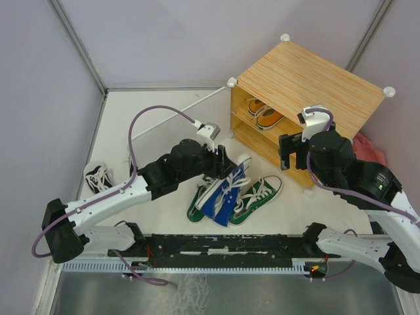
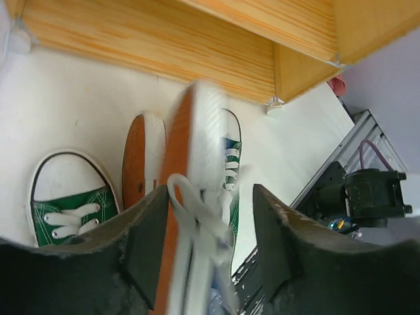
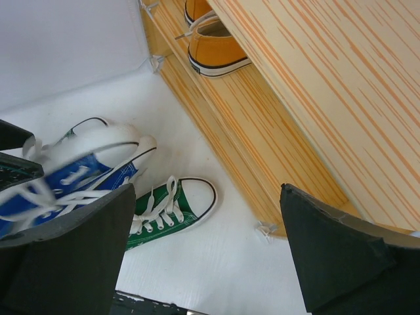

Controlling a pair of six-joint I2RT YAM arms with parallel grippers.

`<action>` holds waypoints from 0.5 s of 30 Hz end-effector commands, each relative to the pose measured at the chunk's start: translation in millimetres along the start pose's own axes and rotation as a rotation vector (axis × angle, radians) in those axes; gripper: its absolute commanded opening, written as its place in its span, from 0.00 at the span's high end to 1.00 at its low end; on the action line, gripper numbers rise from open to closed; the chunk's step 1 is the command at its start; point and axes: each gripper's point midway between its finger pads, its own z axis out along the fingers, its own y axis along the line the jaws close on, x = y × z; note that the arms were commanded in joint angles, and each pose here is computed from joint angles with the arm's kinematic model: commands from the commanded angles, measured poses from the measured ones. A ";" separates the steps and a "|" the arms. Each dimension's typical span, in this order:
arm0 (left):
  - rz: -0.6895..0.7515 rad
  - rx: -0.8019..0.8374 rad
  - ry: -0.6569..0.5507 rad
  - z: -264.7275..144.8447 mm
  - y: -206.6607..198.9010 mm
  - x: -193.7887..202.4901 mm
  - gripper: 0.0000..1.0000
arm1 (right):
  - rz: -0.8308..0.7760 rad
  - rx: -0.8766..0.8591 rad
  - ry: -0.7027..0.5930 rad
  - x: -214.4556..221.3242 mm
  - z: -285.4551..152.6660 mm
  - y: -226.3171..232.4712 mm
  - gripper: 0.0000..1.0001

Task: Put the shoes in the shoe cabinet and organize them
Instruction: Place the shoe at the center of the board.

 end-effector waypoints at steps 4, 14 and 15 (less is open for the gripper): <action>0.124 -0.035 -0.219 -13.0 -0.6 -57.6 0.33 | 0.018 0.016 -0.062 -20.5 -2.6 -3.3 0.01; 0.404 -0.399 -0.497 -94.7 10.8 -204.2 0.01 | -0.006 0.001 -0.036 -17.5 11.6 8.4 0.01; 0.414 -0.435 -0.522 -103.7 13.2 -219.3 0.01 | -0.006 -0.007 -0.031 -16.9 13.2 11.1 0.01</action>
